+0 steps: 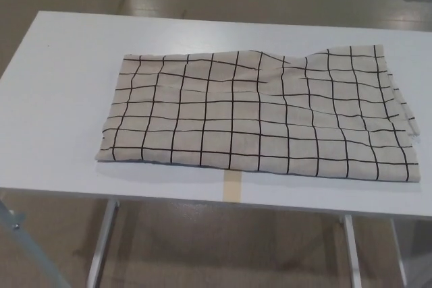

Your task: Use the left hand to fold a white towel with checkered patterns in half.

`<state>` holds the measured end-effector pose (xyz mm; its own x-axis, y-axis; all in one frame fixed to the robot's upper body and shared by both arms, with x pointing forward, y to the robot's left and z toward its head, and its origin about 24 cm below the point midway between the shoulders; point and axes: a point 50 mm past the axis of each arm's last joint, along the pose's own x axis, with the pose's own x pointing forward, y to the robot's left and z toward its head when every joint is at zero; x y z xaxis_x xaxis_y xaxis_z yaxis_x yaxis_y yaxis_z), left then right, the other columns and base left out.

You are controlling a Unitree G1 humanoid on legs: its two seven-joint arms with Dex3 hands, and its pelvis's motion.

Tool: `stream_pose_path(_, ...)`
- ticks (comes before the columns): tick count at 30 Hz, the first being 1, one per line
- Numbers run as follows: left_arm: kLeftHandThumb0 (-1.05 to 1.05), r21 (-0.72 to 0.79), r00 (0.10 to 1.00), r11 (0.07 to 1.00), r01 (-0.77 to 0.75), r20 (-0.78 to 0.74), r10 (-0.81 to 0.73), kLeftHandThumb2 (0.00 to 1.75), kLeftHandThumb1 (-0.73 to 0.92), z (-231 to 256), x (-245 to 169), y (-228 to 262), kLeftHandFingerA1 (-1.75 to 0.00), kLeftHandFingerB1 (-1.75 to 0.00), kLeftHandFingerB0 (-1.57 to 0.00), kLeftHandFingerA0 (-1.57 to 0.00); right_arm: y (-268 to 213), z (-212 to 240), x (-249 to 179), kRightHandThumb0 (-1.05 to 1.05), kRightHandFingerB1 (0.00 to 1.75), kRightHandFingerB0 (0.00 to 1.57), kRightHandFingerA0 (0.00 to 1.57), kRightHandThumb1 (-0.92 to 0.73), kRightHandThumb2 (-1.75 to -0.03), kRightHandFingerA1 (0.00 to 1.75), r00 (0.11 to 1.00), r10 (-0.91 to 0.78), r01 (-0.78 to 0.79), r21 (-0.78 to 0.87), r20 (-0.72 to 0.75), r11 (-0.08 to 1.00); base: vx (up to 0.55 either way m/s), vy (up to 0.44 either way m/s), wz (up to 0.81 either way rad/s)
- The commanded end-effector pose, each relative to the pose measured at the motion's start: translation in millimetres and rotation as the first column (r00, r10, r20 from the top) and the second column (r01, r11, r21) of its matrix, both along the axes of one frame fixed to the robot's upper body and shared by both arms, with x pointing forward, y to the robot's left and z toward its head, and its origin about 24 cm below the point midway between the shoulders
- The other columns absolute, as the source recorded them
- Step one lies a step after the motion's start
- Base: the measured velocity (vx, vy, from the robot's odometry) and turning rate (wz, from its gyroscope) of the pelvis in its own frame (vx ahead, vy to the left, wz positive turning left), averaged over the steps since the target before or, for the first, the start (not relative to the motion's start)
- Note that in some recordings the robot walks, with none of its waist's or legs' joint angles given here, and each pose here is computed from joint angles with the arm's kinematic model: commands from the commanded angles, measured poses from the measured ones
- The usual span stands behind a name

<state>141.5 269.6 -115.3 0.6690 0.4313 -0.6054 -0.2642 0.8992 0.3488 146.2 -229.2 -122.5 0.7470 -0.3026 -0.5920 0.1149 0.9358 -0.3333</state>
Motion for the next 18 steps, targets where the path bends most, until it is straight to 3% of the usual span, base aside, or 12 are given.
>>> stream_pose_path(1,-0.57,0.068,0.967,0.989,-0.130,0.230,0.111,0.54,0.42,23,11,22,-0.36,-0.28,-0.16,-0.15,-3,20,10,-0.55,0.33,0.00,0.00,-0.58,-0.91,0.37,0.949,-0.127,0.132,0.003,0.290,0.991,0.00,0.000,0.00)
stream_pose_path(2,-0.33,0.054,0.966,0.991,-0.124,0.235,0.108,0.81,0.18,24,11,26,-0.51,-0.50,0.00,0.00,-4,20,8,-0.55,0.33,0.00,0.00,-0.58,-0.91,0.37,0.948,-0.126,0.132,-0.003,0.292,0.991,0.00,0.000,0.00)
stream_pose_path(3,-0.33,0.049,0.965,0.991,-0.122,0.237,0.107,0.81,0.18,24,10,28,-0.51,-0.50,0.00,0.00,-4,20,8,-0.55,0.33,0.00,0.00,-0.58,-0.91,0.37,0.948,-0.126,0.133,-0.005,0.293,0.991,0.00,0.000,0.00)
stream_pose_path(4,-0.55,0.048,0.964,0.993,-0.107,0.251,0.091,0.77,0.34,29,8,35,-0.36,-0.29,-0.04,-0.02,-4,20,7,-0.55,0.34,0.00,0.00,-0.58,-0.91,0.36,0.946,-0.129,0.137,-0.005,0.298,0.991,0.00,0.000,0.00)
stream_pose_path(6,-0.54,0.057,0.959,0.994,-0.092,0.272,0.073,0.77,0.32,34,8,39,-0.33,-0.28,-0.02,0.00,-3,20,6,-0.54,0.34,0.00,0.00,-0.58,-0.91,0.38,0.943,-0.130,0.139,-0.007,0.306,0.990,0.00,0.000,0.00)
stream_pose_path(7,-0.65,0.074,0.951,0.995,-0.070,0.305,0.044,0.54,0.43,39,7,40,-0.33,-0.28,-0.02,-0.01,-2,21,6,-0.50,0.37,0.00,0.02,-0.57,-0.93,0.42,0.943,-0.117,0.130,-0.022,0.312,0.991,0.00,0.000,0.00)
stream_pose_path(8,-0.56,0.087,0.944,0.995,-0.053,0.330,0.021,0.77,0.32,42,7,39,-0.22,-0.23,0.00,-0.02,-1,21,6,-0.51,0.25,0.08,0.12,-0.81,-0.64,0.27,0.943,-0.108,0.124,-0.031,0.316,0.992,0.00,0.000,0.00)
stream_pose_path(10,-0.57,0.131,0.911,0.991,-0.006,0.409,-0.049,0.77,0.33,55,9,36,-0.18,-0.19,0.00,0.00,-1,23,7,-0.51,0.25,0.08,0.13,-0.81,-0.64,0.27,0.940,-0.093,0.115,-0.049,0.329,0.992,0.00,0.000,0.00)
stream_pose_path(12,-0.70,0.277,0.809,0.957,0.083,0.543,-0.227,0.77,0.43,90,14,26,-0.09,-0.02,0.00,0.00,-1,24,7,-0.53,0.26,0.08,0.13,-0.81,-0.64,0.28,0.940,-0.061,0.090,-0.074,0.337,0.993,0.00,0.000,0.00)
stream_pose_path(14,-0.72,0.371,0.727,0.921,0.123,0.598,-0.338,0.78,0.44,115,17,20,-0.08,0.00,0.00,0.00,-1,23,6,-0.53,0.25,0.09,0.14,-0.81,-0.64,0.28,0.941,-0.048,0.082,-0.088,0.335,0.993,0.00,0.000,0.00)
stream_pose_path(16,-0.72,0.514,0.588,0.844,0.153,0.639,-0.496,0.78,0.43,153,19,9,-0.07,0.00,0.00,0.00,-1,22,4,-0.53,0.26,0.09,0.14,-0.81,-0.64,0.28,0.943,-0.052,0.086,-0.090,0.329,0.992,0.00,0.000,0.00)
stream_pose_path(18,-0.72,0.548,0.554,0.823,0.149,0.643,-0.529,0.78,0.43,162,20,6,-0.05,0.00,0.00,0.00,-1,21,4,-0.54,0.23,0.09,0.13,-0.80,-0.67,0.28,0.943,-0.056,0.089,-0.088,0.327,0.992,0.00,0.000,0.00)
